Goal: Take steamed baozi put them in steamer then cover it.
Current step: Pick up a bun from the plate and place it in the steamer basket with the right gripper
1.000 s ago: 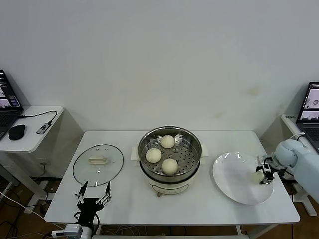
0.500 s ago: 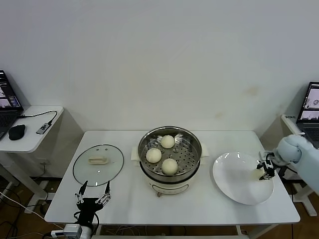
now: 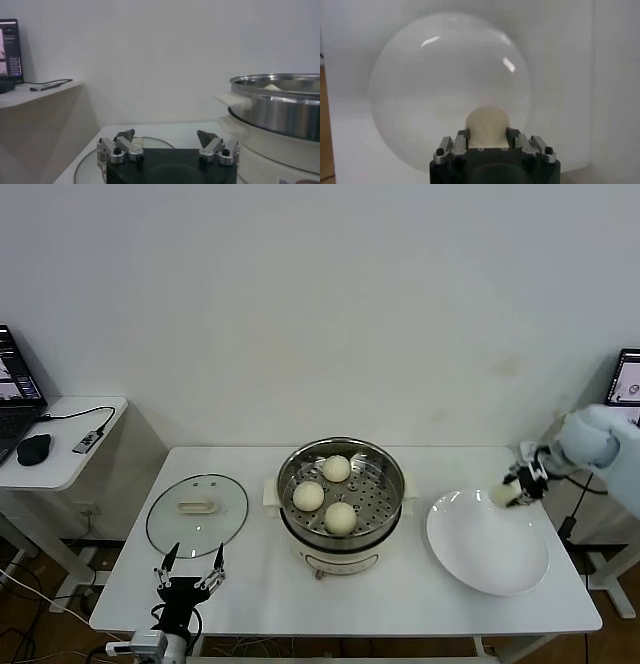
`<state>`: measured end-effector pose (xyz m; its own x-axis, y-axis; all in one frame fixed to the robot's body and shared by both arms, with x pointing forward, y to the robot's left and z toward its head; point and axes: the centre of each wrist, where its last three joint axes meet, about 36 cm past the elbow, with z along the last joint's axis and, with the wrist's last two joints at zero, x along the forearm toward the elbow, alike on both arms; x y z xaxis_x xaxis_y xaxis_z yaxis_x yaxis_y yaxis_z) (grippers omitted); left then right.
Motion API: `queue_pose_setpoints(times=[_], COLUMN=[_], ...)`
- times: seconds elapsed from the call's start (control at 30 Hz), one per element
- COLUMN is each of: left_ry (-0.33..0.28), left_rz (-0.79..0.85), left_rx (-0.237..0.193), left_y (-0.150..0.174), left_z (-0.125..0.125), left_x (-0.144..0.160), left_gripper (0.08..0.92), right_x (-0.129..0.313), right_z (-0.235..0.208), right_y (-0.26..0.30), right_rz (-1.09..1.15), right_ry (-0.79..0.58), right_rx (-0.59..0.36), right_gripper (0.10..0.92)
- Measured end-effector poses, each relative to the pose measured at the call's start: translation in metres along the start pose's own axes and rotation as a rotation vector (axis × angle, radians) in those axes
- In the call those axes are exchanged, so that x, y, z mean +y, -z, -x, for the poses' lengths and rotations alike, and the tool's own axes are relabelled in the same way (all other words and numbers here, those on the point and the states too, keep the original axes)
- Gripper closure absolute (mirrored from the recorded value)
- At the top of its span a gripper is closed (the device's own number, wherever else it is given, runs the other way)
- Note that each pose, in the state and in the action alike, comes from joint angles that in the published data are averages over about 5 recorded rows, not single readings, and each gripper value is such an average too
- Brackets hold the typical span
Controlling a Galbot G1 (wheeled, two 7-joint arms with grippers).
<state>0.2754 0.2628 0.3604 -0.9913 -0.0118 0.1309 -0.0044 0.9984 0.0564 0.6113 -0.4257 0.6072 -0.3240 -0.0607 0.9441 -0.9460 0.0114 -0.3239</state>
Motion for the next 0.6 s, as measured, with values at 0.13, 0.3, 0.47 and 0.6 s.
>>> queue_pose_setpoints(times=[0.13, 0.3, 0.47, 0.6], left_ry=[-0.002, 0.001, 0.007, 0.013], left_rz=[0.001, -0.001, -0.002, -0.002], left_rx=[-0.003, -0.005, -0.006, -0.01], left_y=[0.001, 0.001, 0.002, 0.003], left_z=[0.001, 0.002, 0.002, 0.002], left_x=[0.0, 0.001, 0.002, 0.003], left_gripper=[0.177, 0.177, 0.177, 0.177], right_x=[-0.017, -0.032, -0.041, -0.044], right_z=[-0.028, -0.055, -0.066, -0.065], right_y=[0.034, 0.086, 0.14, 0.177], right_rz=[-0.022, -0.056, -0.072, -0.068], right_ry=[-0.031, -0.053, -0.045, -0.029], right_rx=[-0.052, -0.118, -0.176, -0.207], right_gripper=[0.522, 0.515, 0.513, 0.513])
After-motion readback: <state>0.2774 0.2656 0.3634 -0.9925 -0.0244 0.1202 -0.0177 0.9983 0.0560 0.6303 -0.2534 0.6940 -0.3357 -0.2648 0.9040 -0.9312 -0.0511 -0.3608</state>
